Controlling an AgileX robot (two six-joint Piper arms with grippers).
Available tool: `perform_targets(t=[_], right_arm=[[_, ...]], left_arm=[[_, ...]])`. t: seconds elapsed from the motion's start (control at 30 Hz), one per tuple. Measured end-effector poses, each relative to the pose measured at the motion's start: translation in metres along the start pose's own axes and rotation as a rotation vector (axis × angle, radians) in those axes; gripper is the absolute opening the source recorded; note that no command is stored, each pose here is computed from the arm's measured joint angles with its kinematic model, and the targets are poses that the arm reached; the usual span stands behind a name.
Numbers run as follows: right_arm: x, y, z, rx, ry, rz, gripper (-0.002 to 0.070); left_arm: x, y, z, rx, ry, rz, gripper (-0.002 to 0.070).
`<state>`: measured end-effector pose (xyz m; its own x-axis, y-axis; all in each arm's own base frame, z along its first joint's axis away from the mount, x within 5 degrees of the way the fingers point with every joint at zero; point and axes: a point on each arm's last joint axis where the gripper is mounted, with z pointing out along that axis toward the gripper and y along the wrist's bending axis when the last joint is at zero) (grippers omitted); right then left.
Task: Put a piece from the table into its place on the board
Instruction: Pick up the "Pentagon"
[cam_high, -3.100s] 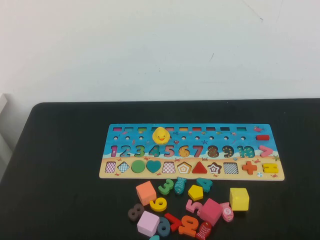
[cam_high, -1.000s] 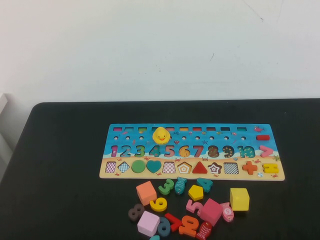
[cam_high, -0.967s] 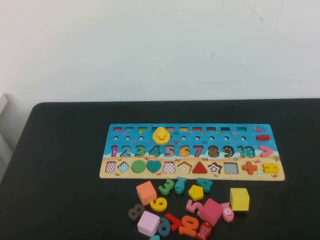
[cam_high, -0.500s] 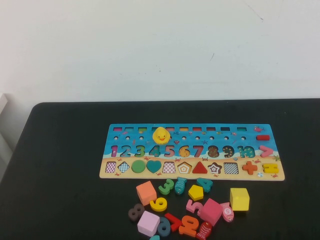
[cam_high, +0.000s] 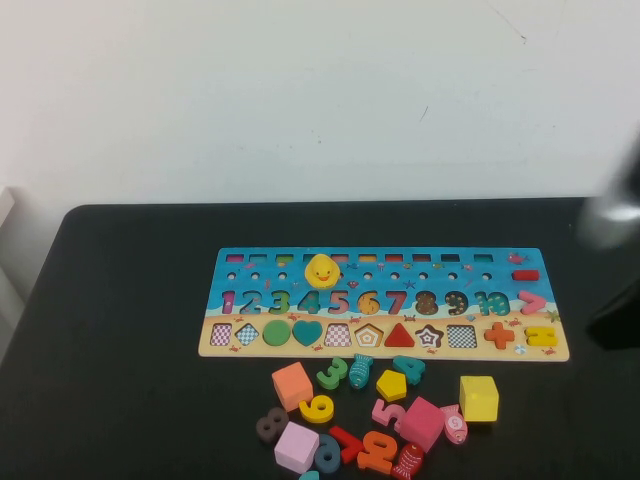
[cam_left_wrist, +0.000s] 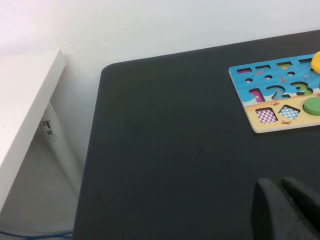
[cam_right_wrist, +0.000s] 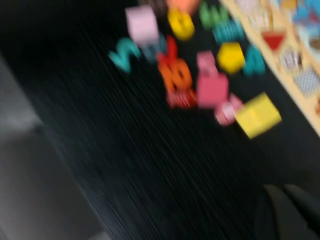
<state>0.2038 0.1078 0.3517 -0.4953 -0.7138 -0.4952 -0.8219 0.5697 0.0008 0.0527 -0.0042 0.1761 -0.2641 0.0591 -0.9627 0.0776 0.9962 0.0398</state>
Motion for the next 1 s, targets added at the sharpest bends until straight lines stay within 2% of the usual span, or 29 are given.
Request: perform_targets(t=[0.2,0.3,0.6,1.0], right_arm=[[-0.026,-0.006,0.066,0.104,0.281,-0.064,0.0019],[-0.038,-0.009,0.093,0.146,0.356,-0.055,0.0019],[-0.057,-0.024,0.152,0.166,0.426,0.078,0.0019],[-0.069,-0.021,0.214,0.131,0.483,0.049,0.002]], left_arm=[[0.0,0.0,0.0,0.0,0.0,0.0,-0.0002],[0.0,0.0,0.0,0.0,0.0,0.0,-0.0002],[0.0,0.0,0.0,0.0,0.0,0.002,-0.0002],[0.0,-0.001,0.0,0.01,-0.001,-0.026,-0.0001]])
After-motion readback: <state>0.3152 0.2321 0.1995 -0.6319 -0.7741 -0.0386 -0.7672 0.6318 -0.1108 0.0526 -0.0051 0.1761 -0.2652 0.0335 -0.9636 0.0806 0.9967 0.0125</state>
